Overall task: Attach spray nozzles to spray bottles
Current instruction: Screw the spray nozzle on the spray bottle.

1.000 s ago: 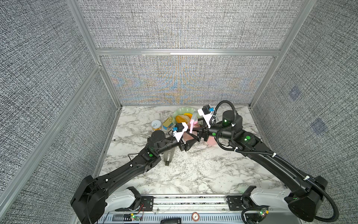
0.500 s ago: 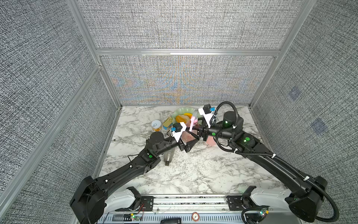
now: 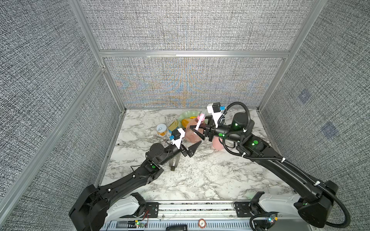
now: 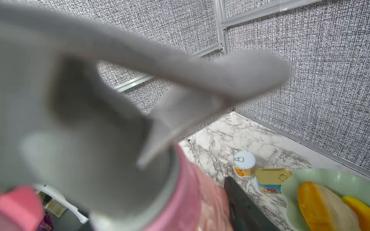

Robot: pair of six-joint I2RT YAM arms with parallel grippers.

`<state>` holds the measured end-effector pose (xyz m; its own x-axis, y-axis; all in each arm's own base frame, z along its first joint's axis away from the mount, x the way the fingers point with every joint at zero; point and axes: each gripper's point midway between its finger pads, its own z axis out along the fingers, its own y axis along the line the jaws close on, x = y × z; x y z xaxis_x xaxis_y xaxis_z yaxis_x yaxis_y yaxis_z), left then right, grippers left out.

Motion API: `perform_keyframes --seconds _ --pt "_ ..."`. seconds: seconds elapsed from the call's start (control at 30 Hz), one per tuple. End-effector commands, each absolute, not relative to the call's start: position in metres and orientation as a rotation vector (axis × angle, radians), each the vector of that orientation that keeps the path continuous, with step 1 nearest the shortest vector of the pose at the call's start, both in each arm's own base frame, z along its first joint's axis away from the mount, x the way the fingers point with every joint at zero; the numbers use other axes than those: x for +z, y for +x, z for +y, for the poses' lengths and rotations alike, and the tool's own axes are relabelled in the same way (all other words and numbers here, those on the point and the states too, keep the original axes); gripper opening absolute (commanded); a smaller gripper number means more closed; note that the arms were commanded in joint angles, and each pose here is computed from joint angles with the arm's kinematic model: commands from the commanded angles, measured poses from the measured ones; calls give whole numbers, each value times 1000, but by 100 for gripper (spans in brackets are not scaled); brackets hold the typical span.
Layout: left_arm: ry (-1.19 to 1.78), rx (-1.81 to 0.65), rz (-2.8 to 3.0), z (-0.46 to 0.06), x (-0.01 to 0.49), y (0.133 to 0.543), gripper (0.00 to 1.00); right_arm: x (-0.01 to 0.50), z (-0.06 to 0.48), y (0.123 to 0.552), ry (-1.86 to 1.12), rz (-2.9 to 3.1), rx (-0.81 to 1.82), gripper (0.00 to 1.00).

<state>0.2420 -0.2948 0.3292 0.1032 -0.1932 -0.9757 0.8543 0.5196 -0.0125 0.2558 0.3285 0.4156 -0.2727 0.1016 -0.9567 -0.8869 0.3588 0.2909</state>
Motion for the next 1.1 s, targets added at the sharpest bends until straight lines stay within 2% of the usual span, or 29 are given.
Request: perform_keyframes --seconds 0.0,0.23,0.43,0.5,0.77,1.07 --pt "590 -881 1130 -285 361 242 94 410 335 252 -755 1566 1160 66" --pt "611 -899 1143 -290 360 243 94 400 345 251 -790 1592 1116 66" --pt "596 -880 1150 -288 359 246 73 403 346 248 -793 1585 1129 66" --pt "588 -873 1150 -287 359 246 70 403 345 247 -791 1580 1130 67" --pt "558 -866 1153 -282 360 249 71 407 341 238 -811 1565 1152 87" --pt "544 -904 1154 -280 360 250 71 394 326 225 -869 1609 1084 91"
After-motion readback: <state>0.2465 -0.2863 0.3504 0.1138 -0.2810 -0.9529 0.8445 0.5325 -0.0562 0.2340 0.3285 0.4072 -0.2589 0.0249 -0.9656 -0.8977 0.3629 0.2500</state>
